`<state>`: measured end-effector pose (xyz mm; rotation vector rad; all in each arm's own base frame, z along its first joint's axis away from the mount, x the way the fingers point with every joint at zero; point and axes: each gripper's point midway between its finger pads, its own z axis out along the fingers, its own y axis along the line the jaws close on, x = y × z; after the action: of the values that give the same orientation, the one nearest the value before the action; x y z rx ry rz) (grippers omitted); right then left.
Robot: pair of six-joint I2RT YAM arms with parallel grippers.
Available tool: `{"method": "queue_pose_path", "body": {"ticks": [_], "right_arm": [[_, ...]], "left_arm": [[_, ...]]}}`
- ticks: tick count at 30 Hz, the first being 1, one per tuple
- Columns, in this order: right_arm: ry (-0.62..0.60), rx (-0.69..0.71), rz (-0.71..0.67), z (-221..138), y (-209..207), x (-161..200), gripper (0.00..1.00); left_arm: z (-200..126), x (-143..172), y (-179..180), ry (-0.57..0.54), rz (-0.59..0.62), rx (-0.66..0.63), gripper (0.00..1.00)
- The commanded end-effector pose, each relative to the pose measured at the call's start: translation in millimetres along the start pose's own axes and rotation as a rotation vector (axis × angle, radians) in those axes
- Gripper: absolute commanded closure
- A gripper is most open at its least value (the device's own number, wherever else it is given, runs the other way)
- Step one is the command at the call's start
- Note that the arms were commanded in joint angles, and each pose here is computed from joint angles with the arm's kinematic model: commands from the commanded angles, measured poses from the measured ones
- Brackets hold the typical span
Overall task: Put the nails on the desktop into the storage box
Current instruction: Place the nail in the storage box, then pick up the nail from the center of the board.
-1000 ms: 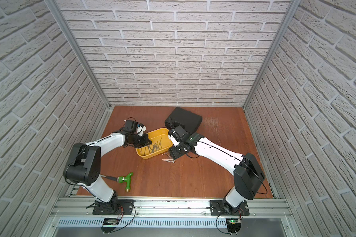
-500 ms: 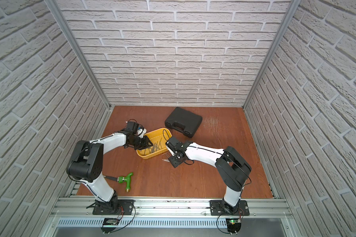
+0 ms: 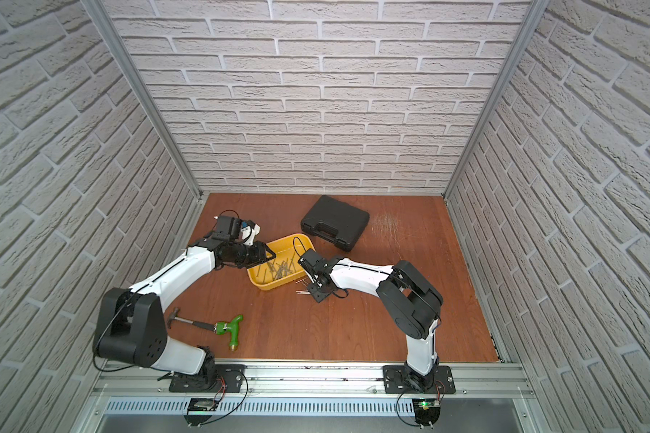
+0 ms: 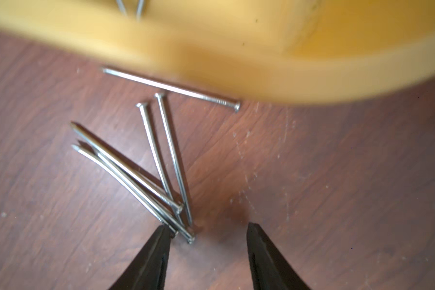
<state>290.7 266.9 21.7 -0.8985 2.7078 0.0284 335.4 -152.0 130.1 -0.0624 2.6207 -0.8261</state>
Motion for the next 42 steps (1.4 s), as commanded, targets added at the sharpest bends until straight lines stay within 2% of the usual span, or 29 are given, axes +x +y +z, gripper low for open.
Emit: {"method": "queue_pose_path", "body": {"ticks": [1, 6, 9, 17, 30, 36, 42], "right_arm": [[-0.021, 0.008, -0.009, 2, 1, -11, 0.47], [-0.015, -0.052, 0.007, 8, 13, -14, 0.57], [-0.018, -0.097, 0.021, 7, 20, -14, 0.71], [0.001, -0.105, 0.055, 2, 19, 6, 0.87], [-0.019, -0.082, 0.064, -26, 7, 23, 0.91], [-0.074, -0.147, 0.145, -47, -2, 22, 0.91], [-0.139, -0.257, 0.257, -62, -12, 11, 0.93]], "left_arm": [[-13, 3, 3, -0.013, 0.003, -0.017, 0.53], [-22, 7, 3, -0.024, 0.000, -0.014, 0.53], [-25, 9, 3, -0.030, -0.003, -0.011, 0.52], [-27, 11, 3, -0.033, -0.007, -0.001, 0.52], [-29, 12, -1, -0.047, -0.015, 0.020, 0.51], [-33, 7, -12, -0.075, -0.013, 0.075, 0.50], [-38, -2, -33, -0.122, -0.009, 0.188, 0.48]]}}
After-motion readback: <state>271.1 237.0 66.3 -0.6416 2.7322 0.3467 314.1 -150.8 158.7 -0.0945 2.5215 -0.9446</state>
